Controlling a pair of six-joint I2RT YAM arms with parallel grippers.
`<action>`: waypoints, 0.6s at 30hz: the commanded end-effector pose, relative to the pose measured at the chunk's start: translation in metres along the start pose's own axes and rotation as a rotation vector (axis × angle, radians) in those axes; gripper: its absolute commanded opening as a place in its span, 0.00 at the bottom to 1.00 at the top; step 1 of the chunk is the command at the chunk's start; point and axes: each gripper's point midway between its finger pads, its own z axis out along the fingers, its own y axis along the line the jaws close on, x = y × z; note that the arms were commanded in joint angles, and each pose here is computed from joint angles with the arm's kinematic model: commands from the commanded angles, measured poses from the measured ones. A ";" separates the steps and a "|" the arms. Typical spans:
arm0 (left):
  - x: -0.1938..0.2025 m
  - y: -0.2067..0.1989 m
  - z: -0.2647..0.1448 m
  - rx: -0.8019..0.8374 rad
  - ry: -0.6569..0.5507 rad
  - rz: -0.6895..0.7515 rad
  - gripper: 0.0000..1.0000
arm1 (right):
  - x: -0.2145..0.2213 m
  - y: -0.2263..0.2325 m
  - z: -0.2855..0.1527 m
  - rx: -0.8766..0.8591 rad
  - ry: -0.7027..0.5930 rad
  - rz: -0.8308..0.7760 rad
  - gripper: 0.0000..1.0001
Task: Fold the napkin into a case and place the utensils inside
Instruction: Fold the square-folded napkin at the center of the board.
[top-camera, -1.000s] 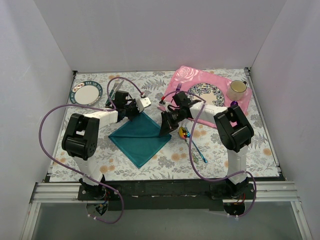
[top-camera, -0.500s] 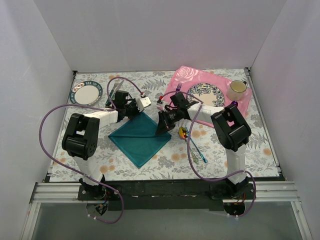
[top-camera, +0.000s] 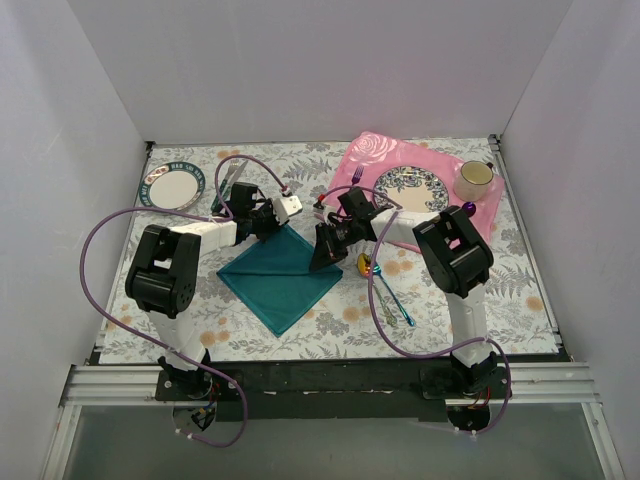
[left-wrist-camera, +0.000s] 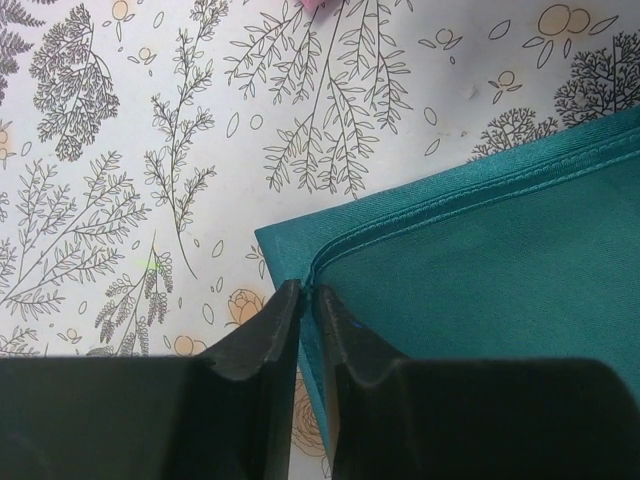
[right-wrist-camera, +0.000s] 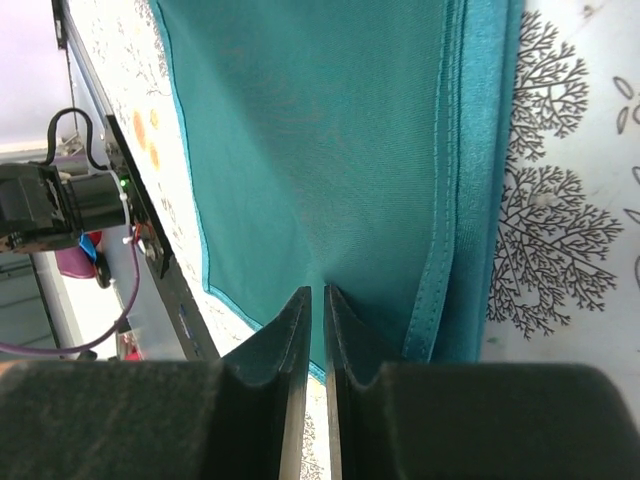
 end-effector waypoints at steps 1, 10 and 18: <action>-0.011 0.015 -0.001 -0.037 -0.023 0.020 0.16 | -0.005 -0.005 0.006 0.005 -0.017 0.012 0.17; -0.045 0.040 -0.030 -0.107 -0.125 -0.111 0.34 | 0.008 -0.025 0.012 0.067 -0.002 0.075 0.12; -0.041 0.008 -0.097 0.084 -0.157 -0.466 0.54 | 0.014 -0.033 0.013 0.096 0.004 0.109 0.09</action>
